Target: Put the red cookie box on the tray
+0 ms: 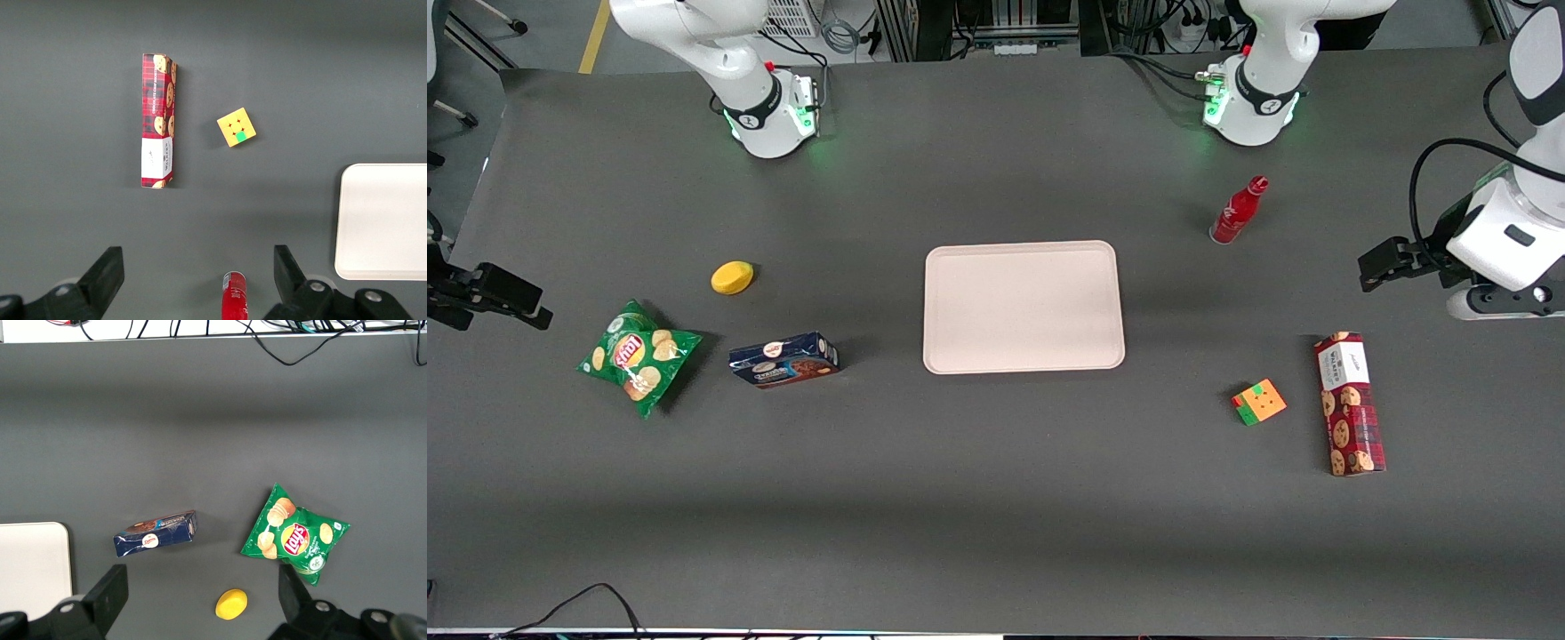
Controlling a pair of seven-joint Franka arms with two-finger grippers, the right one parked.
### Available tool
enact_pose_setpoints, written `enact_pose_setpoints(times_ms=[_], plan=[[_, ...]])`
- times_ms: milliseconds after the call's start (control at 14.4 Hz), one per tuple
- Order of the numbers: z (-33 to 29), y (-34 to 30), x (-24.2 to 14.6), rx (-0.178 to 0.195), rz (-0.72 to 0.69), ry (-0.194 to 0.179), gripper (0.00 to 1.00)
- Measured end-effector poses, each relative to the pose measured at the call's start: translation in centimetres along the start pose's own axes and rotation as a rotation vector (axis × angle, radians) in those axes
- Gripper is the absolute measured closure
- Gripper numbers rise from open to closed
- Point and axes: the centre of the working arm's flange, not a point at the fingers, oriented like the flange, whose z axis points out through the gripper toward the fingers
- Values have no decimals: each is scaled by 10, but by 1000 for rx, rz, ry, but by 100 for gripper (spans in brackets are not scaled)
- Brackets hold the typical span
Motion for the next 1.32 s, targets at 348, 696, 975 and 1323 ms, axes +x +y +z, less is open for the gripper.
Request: enact_pose_setpoints(times_ms=[348,696,975,1323], plan=[[0,0,0,0,0,0,0],[1,1,-2,2,3,-17,0],[3,3,-4,5,7,-33,0],[19,-9,5,18,14,-57,0]])
